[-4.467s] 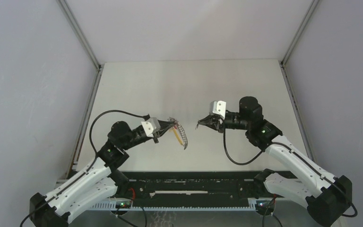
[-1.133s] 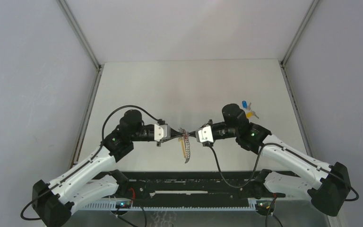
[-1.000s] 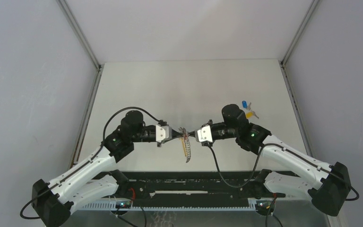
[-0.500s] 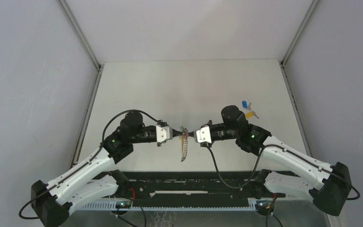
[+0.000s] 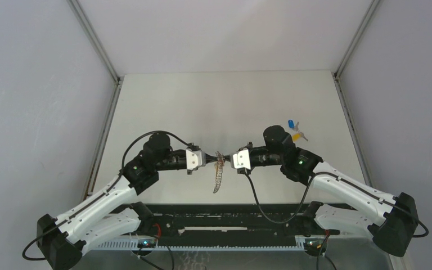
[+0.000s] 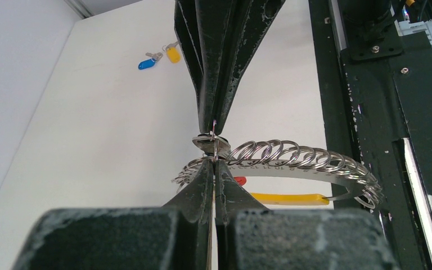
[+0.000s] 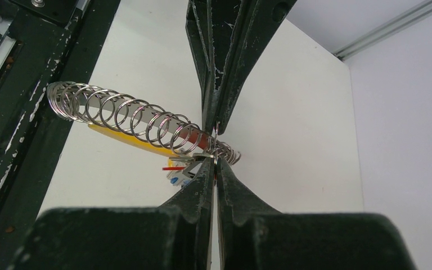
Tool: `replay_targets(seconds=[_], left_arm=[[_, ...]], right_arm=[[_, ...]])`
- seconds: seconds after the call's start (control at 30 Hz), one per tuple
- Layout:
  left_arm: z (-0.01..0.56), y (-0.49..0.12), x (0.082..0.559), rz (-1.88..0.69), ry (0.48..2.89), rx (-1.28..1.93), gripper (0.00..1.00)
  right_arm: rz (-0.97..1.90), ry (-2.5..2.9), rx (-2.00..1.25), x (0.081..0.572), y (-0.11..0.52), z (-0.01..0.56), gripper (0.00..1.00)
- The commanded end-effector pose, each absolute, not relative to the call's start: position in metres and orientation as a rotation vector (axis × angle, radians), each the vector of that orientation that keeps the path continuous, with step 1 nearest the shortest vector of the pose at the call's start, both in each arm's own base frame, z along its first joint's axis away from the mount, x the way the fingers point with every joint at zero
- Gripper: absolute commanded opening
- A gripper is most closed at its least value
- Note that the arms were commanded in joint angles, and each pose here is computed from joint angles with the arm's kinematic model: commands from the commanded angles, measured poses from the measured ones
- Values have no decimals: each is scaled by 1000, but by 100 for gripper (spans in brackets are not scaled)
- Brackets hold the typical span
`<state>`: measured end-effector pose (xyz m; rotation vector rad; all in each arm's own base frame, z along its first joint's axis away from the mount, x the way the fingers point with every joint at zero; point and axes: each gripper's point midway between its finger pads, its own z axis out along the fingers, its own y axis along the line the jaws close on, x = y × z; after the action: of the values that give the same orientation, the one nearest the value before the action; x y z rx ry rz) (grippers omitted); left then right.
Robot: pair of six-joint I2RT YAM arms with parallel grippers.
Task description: Put the keys on the keyring
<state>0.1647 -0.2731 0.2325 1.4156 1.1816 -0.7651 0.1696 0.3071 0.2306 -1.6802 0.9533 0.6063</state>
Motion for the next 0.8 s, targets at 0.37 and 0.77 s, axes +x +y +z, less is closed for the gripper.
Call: replay_targets(seconds=[0.37, 0.77], left_arm=[[270, -274, 169, -711, 1069, 1370, 0], [272, -276, 166, -727, 1054, 1374, 0]], right_arm=[[595, 878, -1619, 169, 312, 268, 0], [611, 861, -1617, 166, 314, 270, 0]])
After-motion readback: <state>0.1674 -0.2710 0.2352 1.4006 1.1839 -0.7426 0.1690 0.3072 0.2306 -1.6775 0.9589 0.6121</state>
